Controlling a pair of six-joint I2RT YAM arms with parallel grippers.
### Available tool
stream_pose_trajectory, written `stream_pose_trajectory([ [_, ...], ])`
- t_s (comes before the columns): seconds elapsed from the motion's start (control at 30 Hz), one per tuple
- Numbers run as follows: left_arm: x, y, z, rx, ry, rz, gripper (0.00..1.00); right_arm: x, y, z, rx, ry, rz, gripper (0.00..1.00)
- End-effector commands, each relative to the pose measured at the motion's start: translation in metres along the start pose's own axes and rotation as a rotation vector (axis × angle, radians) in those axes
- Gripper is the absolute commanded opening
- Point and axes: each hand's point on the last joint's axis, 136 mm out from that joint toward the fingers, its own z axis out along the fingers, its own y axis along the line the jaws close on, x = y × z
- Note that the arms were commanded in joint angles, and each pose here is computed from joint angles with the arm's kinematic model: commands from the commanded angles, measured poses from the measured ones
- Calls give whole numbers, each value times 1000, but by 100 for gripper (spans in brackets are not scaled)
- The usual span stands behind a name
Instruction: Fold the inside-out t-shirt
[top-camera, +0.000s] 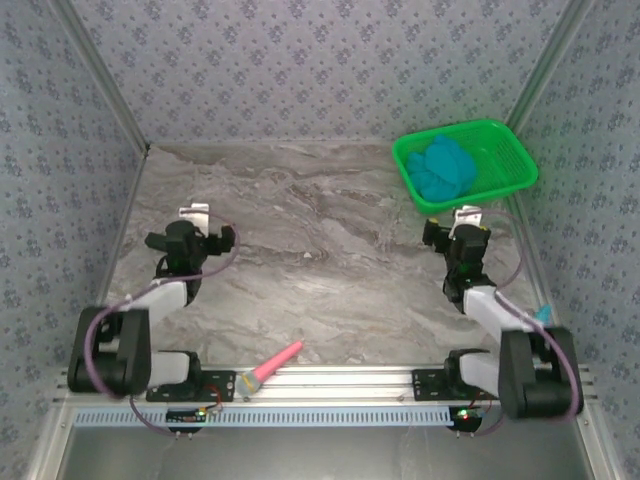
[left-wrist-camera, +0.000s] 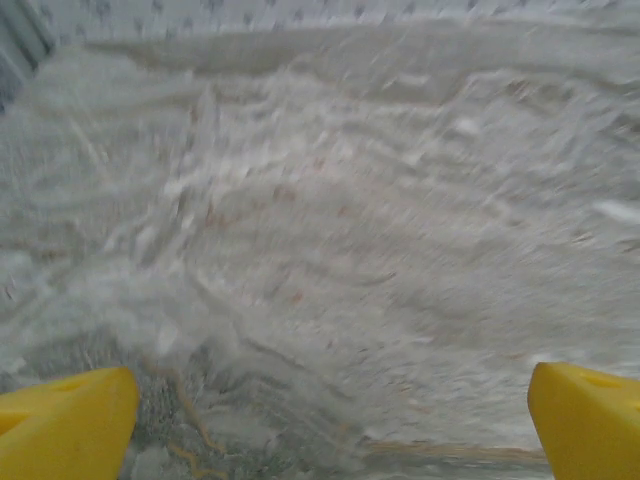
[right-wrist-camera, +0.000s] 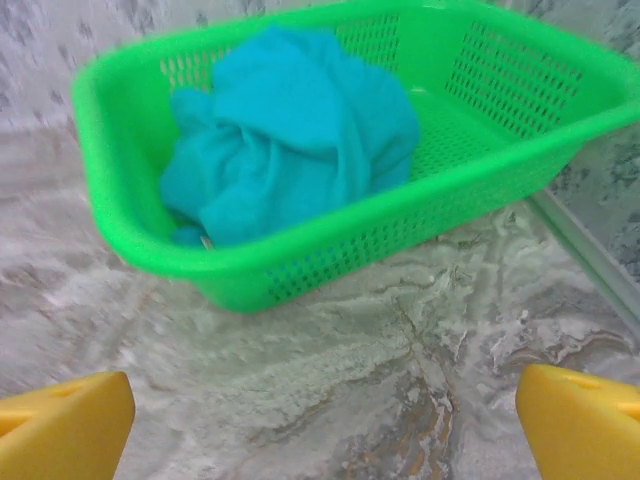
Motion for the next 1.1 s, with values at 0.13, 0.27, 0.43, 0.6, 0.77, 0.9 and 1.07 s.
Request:
stream_pose_trajectory([
  [0.13,-60,11,-56,-91,5,-467,100,-35,-10,-8,-4,180,242,100],
  [0.27,-81,-26,-65,106,89,-662,100,-49,-18,30,84,334,172,100],
  [0.43,-78,-70,-82,168,270,-486,100,-68,-20,81,102,381,185,100],
  [0.6,-48,-89,-98,217,417,-400,100,-47,5,131,25,490,196,99],
  [0.77,-15,-93,-108,238,500,-410,100,-23,8,181,33,574,203,90],
  [0.9,3,-103,-113,281,556,-436,100,-16,28,199,-22,612,166,76],
  [1.07,10,-110,-113,307,568,-453,100,-28,36,195,-53,598,135,6],
])
